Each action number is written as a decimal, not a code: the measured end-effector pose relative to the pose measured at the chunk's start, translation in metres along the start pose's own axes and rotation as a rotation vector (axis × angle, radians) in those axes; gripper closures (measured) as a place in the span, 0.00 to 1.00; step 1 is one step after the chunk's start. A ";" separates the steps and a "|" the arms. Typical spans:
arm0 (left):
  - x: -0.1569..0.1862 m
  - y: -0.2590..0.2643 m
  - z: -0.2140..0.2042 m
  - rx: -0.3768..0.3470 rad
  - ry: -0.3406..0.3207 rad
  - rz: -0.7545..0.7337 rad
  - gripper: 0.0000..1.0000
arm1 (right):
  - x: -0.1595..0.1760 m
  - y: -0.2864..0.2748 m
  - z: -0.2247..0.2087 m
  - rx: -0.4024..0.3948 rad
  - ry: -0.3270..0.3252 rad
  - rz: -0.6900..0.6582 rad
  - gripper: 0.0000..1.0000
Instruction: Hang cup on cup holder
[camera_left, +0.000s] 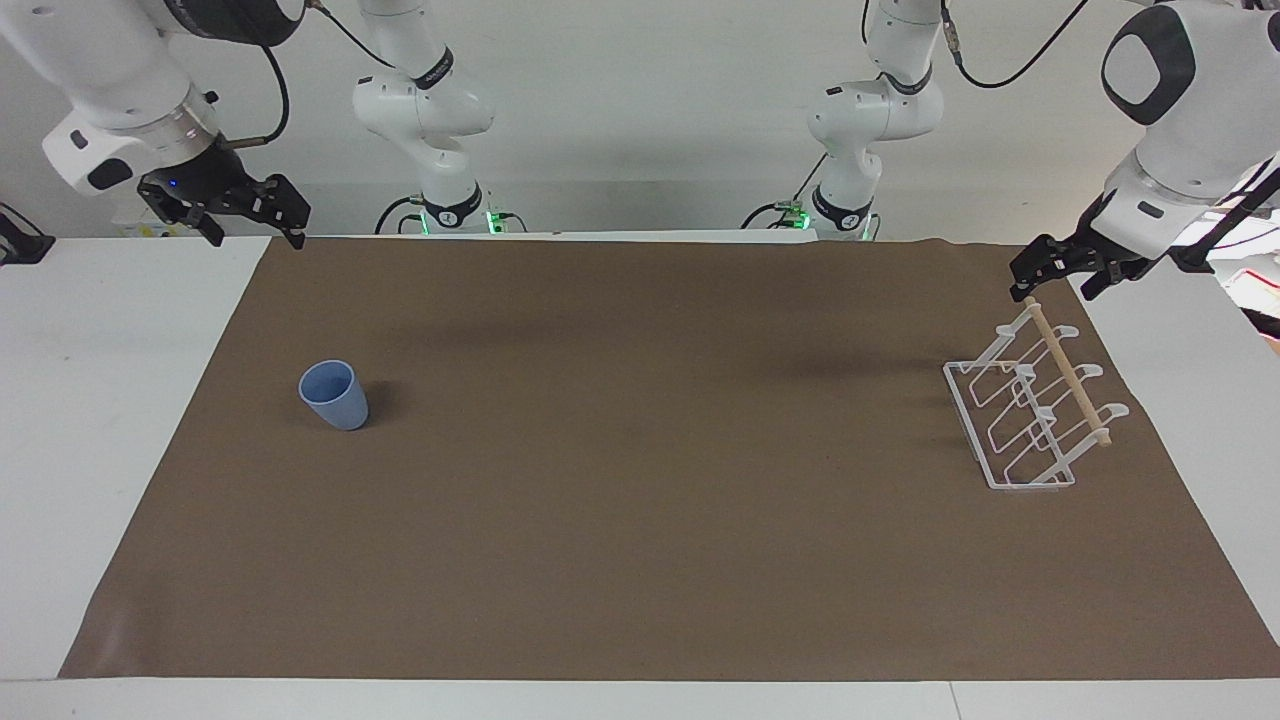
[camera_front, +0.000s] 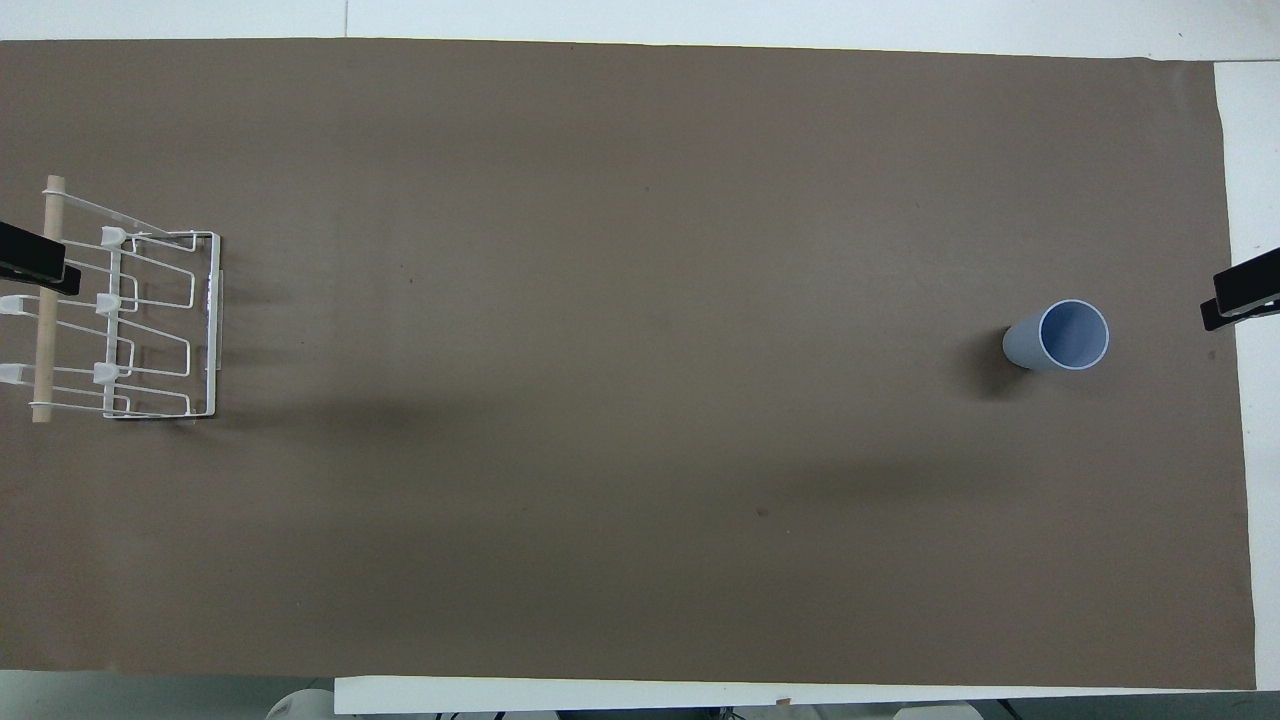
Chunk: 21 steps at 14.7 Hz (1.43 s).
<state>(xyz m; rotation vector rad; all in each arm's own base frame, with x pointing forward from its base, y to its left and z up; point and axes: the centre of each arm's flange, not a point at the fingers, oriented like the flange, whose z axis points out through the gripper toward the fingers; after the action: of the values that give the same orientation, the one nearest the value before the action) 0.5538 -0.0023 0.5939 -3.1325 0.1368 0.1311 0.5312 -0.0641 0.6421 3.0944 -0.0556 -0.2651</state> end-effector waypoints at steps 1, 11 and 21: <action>0.000 0.000 0.000 0.000 0.000 0.000 0.00 | 0.000 0.000 0.000 0.000 0.000 0.000 0.00; 0.000 0.000 0.000 0.000 0.000 0.000 0.00 | 0.004 -0.007 0.006 0.001 0.021 -0.035 0.00; 0.000 0.000 0.000 0.000 0.000 0.000 0.00 | 0.044 0.032 0.194 0.052 0.122 -0.113 0.00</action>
<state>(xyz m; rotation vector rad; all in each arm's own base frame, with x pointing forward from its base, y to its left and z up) 0.5538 -0.0023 0.5939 -3.1325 0.1368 0.1311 0.5407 -0.1040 0.4444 3.1627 0.1171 -0.0790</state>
